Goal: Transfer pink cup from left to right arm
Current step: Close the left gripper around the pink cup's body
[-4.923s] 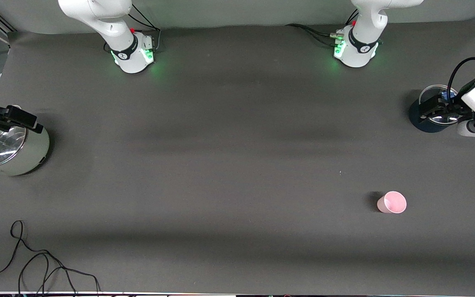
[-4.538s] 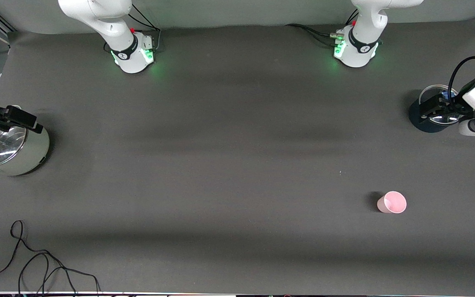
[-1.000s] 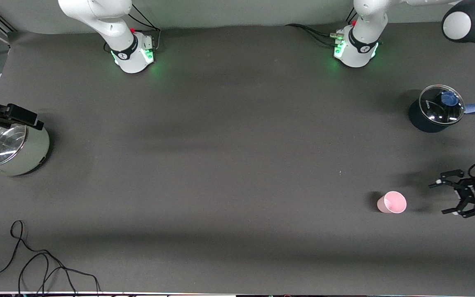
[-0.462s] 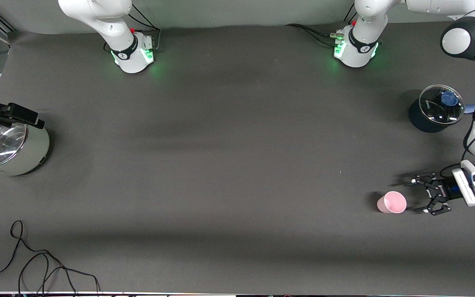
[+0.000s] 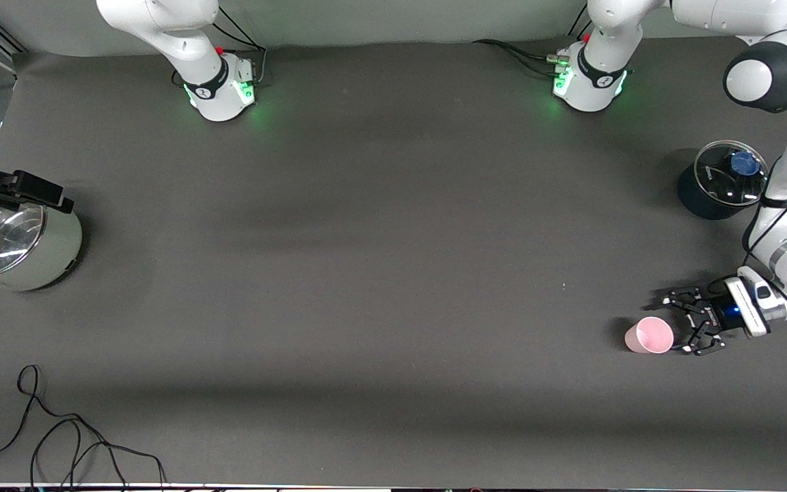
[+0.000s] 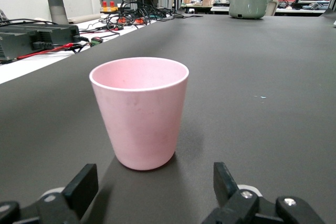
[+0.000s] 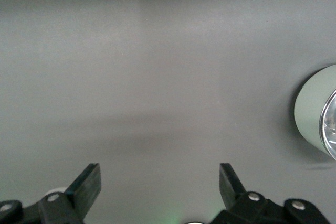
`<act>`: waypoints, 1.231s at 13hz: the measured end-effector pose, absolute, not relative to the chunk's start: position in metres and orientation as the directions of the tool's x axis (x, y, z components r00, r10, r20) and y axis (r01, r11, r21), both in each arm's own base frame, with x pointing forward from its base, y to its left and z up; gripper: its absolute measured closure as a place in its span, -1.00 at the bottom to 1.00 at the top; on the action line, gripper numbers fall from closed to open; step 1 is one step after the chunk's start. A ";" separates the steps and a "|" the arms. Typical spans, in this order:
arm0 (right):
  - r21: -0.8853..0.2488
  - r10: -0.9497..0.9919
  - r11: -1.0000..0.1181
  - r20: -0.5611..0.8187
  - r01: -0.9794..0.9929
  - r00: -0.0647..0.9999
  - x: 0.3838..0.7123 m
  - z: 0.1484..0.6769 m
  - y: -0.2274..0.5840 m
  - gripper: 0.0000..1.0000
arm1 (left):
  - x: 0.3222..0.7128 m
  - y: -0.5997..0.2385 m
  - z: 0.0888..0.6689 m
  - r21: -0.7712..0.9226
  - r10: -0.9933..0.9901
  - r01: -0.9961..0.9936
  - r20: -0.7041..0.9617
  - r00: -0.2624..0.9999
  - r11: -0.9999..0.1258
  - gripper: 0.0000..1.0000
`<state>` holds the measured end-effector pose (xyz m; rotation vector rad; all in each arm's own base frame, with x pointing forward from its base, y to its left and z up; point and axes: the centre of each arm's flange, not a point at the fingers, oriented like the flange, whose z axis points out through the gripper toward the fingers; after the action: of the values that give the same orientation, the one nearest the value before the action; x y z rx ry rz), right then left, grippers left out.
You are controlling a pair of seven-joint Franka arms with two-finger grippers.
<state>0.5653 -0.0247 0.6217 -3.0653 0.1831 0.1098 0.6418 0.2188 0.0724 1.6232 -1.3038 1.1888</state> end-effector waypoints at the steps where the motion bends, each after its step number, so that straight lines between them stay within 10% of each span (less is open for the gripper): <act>1: -0.064 -0.116 -0.991 -0.075 -0.121 0.990 0.565 0.622 -0.025 -1.00 | 0.642 0.214 0.070 -0.012 -0.295 -0.976 0.954 0.055 -0.219 -0.97; 16: -0.064 -0.123 -0.990 -0.076 -0.128 0.989 0.565 0.622 -0.029 -1.00 | 0.657 0.168 0.058 -0.010 -0.219 -0.970 0.975 0.045 -0.243 -0.87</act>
<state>0.5650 -0.0290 0.6217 -3.0649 0.1941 0.1099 0.6569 0.1681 0.0576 1.5692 -1.2345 1.2603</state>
